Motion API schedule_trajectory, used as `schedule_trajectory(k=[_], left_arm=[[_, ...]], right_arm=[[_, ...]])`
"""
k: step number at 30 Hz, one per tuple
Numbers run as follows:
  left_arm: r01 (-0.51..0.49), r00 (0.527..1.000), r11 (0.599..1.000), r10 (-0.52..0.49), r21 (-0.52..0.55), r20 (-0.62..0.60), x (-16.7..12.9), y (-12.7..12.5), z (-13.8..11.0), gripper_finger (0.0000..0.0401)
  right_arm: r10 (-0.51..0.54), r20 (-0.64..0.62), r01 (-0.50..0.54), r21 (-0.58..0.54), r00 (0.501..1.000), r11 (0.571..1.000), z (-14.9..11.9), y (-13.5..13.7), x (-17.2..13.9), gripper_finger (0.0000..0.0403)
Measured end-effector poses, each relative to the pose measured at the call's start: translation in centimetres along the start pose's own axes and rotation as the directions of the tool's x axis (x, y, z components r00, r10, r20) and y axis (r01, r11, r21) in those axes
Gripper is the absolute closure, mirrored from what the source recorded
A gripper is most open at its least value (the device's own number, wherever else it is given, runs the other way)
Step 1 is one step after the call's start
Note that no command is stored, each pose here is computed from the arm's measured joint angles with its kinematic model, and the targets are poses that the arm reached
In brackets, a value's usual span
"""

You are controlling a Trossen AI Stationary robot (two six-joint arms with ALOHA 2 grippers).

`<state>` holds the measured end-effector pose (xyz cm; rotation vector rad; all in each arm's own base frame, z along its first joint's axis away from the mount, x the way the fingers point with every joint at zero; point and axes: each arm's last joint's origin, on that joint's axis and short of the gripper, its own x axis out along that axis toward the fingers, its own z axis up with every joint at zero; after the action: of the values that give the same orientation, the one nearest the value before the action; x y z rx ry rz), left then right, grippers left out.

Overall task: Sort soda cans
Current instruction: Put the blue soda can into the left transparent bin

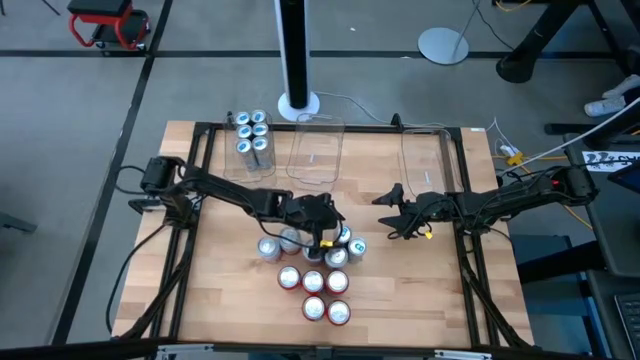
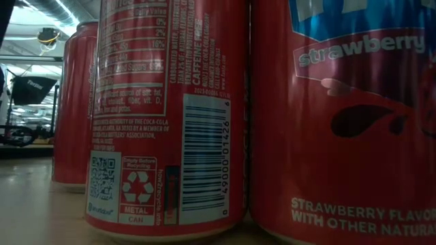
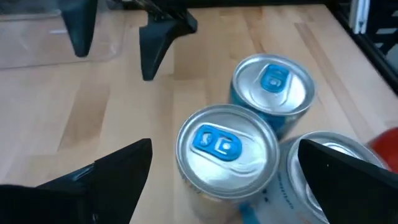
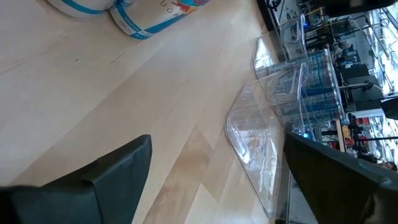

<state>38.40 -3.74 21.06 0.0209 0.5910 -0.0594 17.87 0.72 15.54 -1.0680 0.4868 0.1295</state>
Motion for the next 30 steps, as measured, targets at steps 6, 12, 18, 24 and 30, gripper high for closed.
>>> schedule_trajectory(k=[6, 12, 18, 24, 30], left_arm=[[-0.022, 1.0, 1.0, 0.022, -0.011, -0.007, 0.3, 0.8, -0.2, 0.0011], [-0.037, 0.999, 0.999, 0.036, -0.023, -0.006, 0.4, 1.3, -0.2, 0.0011], [-0.023, 0.999, 1.0, 0.023, -0.013, 0.024, 0.3, 0.7, 0.1, 0.0011], [-0.03, 0.999, 0.999, 0.03, -0.015, 0.04, 0.3, 1.0, 0.3, 0.0011], [-0.056, 0.998, 0.998, 0.056, -0.039, 0.016, 0.3, 2.2, 0.0, 0.0011]], right_arm=[[0.001, 0.0, -0.001, 0.0, 1.0, 1.0, 0.0, 0.0, 0.0, 0.0036], [0.001, -0.001, -0.001, 0.0, 1.0, 1.0, 0.0, 0.0, 0.0, 0.0036], [0.001, -0.001, -0.001, 0.0, 1.0, 1.0, 0.0, 0.0, 0.0, 0.0036], [0.001, 0.0, -0.001, 0.0, 1.0, 1.0, 0.0, 0.0, 0.0, 0.0036], [0.001, -0.001, -0.001, 0.0, 1.0, 1.0, 0.0, 0.0, 0.0, 0.0036]])
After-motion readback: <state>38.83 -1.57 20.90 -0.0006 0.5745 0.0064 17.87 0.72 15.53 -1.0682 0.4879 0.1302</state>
